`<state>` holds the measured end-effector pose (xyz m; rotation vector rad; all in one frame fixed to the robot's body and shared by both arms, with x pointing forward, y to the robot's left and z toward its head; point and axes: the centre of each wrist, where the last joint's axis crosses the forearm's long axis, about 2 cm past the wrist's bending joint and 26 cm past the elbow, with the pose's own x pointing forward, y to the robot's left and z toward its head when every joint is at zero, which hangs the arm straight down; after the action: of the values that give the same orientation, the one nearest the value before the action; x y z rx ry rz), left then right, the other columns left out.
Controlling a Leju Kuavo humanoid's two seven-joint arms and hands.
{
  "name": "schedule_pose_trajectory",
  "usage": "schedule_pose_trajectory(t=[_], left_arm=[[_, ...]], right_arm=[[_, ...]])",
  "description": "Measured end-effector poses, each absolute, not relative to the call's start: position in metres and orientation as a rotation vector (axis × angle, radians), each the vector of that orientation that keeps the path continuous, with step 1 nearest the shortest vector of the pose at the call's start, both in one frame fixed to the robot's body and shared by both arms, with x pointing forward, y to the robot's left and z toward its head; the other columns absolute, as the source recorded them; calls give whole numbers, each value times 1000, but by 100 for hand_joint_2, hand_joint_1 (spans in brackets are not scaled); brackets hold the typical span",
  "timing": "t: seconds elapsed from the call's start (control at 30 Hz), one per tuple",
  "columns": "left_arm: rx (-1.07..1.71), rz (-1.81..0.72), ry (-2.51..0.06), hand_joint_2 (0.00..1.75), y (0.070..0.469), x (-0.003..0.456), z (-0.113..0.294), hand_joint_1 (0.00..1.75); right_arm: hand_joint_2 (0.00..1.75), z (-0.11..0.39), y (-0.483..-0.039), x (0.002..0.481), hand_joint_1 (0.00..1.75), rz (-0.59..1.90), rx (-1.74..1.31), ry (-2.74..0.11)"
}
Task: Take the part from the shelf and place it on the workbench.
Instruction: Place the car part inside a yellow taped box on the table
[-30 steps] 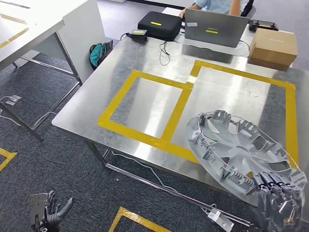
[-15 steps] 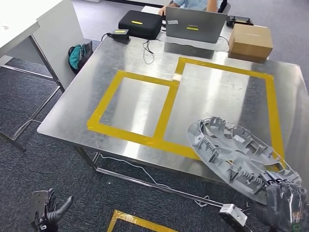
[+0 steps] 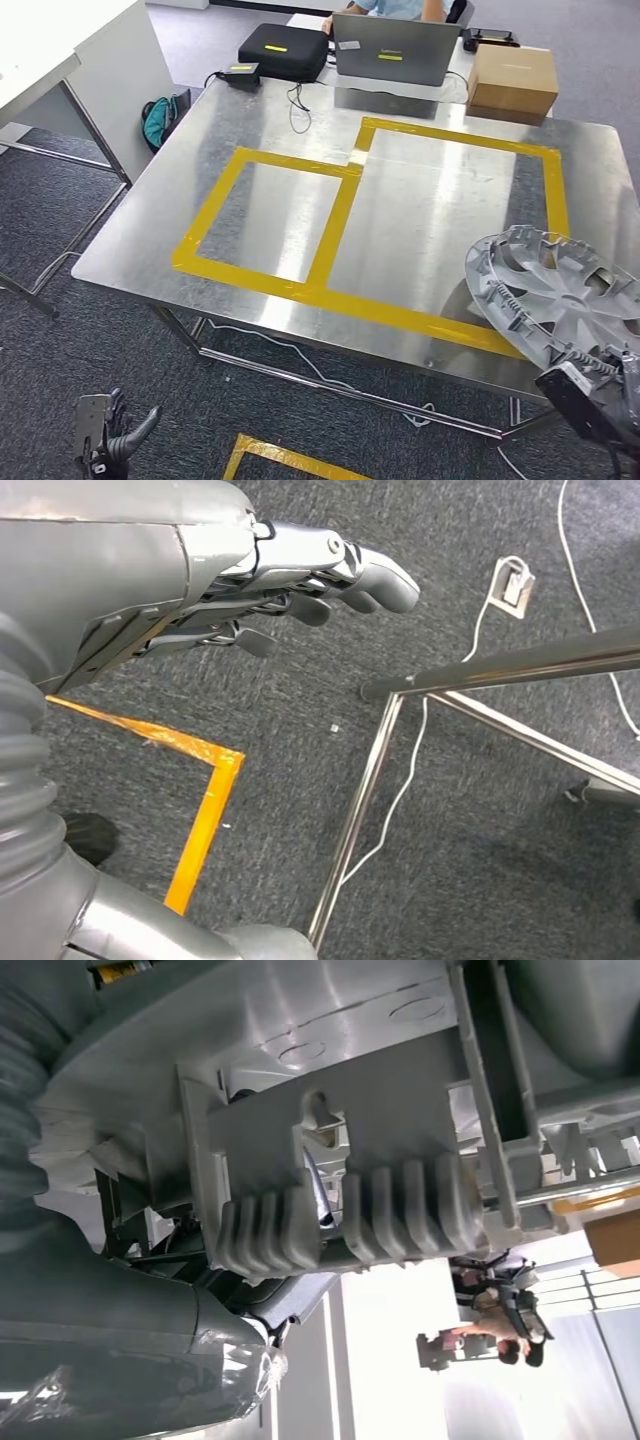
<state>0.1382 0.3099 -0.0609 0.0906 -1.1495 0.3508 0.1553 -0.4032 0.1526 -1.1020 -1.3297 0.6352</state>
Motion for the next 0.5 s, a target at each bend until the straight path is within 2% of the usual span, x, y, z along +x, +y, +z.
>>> schedule_pose_trajectory(t=[0.3,0.5], left_arm=[[78,317,-1143,175,311,142,-63,0],[50,271,-1161,175,306,157,-61,0]], right_arm=[[175,158,-434,184,169,673,-1141,-1197],[175,163,-449,235,169,906,-1238,-1133]])
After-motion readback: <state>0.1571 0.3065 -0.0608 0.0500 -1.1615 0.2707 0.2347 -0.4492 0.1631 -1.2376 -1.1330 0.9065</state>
